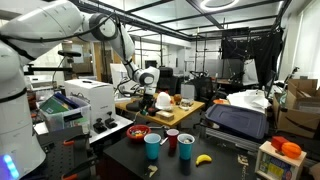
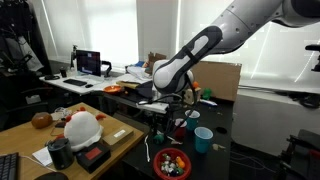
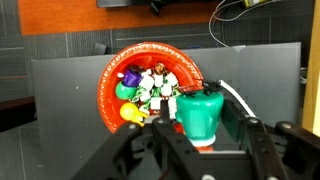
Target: Pick up the white, orange , white-brown and green objects from the bowl and put them in the cup near the banana plush toy
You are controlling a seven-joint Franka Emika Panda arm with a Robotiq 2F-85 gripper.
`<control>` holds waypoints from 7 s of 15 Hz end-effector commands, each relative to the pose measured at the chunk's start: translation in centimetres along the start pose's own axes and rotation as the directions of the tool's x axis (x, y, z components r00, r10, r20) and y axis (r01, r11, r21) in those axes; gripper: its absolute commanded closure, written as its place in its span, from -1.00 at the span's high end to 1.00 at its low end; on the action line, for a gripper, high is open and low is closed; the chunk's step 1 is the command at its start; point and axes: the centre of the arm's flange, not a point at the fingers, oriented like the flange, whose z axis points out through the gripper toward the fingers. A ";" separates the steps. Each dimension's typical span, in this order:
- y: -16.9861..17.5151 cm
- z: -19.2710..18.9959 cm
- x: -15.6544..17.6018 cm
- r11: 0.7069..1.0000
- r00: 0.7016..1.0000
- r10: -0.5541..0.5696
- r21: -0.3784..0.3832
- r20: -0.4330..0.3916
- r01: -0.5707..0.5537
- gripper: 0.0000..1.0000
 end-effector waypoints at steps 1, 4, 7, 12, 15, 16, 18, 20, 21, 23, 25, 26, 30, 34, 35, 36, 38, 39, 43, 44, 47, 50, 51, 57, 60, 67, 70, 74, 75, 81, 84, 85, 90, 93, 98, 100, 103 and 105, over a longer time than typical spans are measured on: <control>2.4 -3.6 -0.8 0.998 0.997 -0.057 -0.017 -0.058 0.056 -0.41; 2.8 -5.2 -0.7 0.996 0.991 -0.087 -0.018 -0.105 0.085 -0.41; 3.4 -6.8 -0.3 0.993 0.981 -0.117 -0.018 -0.153 0.116 -0.41; 4.1 -8.8 0.2 0.977 0.952 -0.214 -0.056 -0.217 0.206 -0.41; 4.6 -10.1 0.9 0.963 0.929 -0.269 -0.088 -0.256 0.255 -0.41; 4.9 -10.6 1.6 0.960 0.922 -0.281 -0.096 -0.268 0.264 -0.41; 5.4 -11.5 3.2 0.958 0.914 -0.285 -0.105 -0.290 0.266 -0.41; 5.9 -12.3 5.6 0.965 0.915 -0.262 -0.103 -0.308 0.242 -0.41; 6.2 -12.7 6.9 0.971 0.919 -0.238 -0.100 -0.313 0.217 -0.41; 6.5 -13.3 9.3 0.981 0.928 -0.193 -0.095 -0.318 0.172 -0.41; 6.8 -13.5 12.0 0.988 0.938 -0.147 -0.087 -0.314 0.126 -0.41; 7.0 -13.6 13.2 0.991 0.940 -0.126 -0.084 -0.318 0.105 -0.41; 7.7 -13.9 16.6 0.996 0.945 -0.068 -0.077 -0.320 0.046 -0.41; 8.1 -13.7 18.3 0.998 0.946 -0.029 -0.066 -0.323 0.008 -0.41; 8.1 -13.2 18.6 0.998 0.948 -0.021 -0.064 -0.319 0.000 -0.41; 8.2 -12.8 18.9 0.998 0.948 -0.012 -0.064 -0.317 -0.008 -0.41; 8.2 -11.5 19.5 0.997 0.946 0.003 -0.067 -0.323 -0.026 -0.41; 8.3 -11.0 19.7 0.997 0.939 0.007 -0.070 -0.343 -0.033 -0.41; 8.3 -9.8 21.1 0.996 0.903 0.029 -0.063 -0.428 -0.062 -0.41; 8.3 -9.6 21.4 0.996 0.894 0.036 -0.062 -0.446 -0.071 -0.41; 8.1 -9.0 21.9 0.994 0.873 0.054 -0.057 -0.485 -0.093 -0.41; 7.4 -7.9 21.9 0.992 0.864 0.081 -0.042 -0.497 -0.118 -0.41; 6.9 -7.5 21.9 0.991 0.855 0.095 -0.036 -0.510 -0.132 -0.41; 4.8 -7.5 21.8 0.984 0.835 0.159 0.018 -0.527 -0.176 -0.41; 4.5 -9.7 22.2 0.984 0.830 0.167 0.039 -0.532 -0.173 -0.41; 4.4 -11.0 24.1 0.978 0.827 0.204 0.070 -0.525 -0.197 -0.41; 4.1 -10.3 24.6 0.977 0.815 0.204 0.067 -0.542 -0.200 -0.41; 3.6 -8.7 25.2 0.975 0.804 0.214 0.066 -0.555 -0.214 -0.41; 3.5 -8.4 25.4 0.972 0.795 0.225 0.069 -0.563 -0.226 -0.41; 2.4 -7.1 27.1 0.963 0.778 0.259 0.088 -0.572 -0.256 -0.41; 1.6 -6.7 27.2 0.964 0.775 0.254 0.090 -0.579 -0.249 -0.41; 1.3 -6.7 27.0 0.965 0.770 0.253 0.098 -0.586 -0.243 0.59; 0.9 -7.8 24.6 0.972 0.776 0.234 0.121 -0.586 -0.202 1.00; 1.0 -9.2 21.0 0.986 0.827 0.161 0.132 -0.539 -0.106 1.00; 1.1 -11.8 13.1 0.980 0.890 -0.087 0.122 -0.447 0.157 1.00; 2.1 -12.9 10.9 0.961 0.887 -0.200 0.092 -0.415 0.260 1.00; 4.3 -14.4 8.9 0.916 0.858 -0.365 0.023 -0.361 0.400 1.00; 6.0 -15.2 8.2 0.872 0.822 -0.470 -0.027 -0.323 0.488 1.00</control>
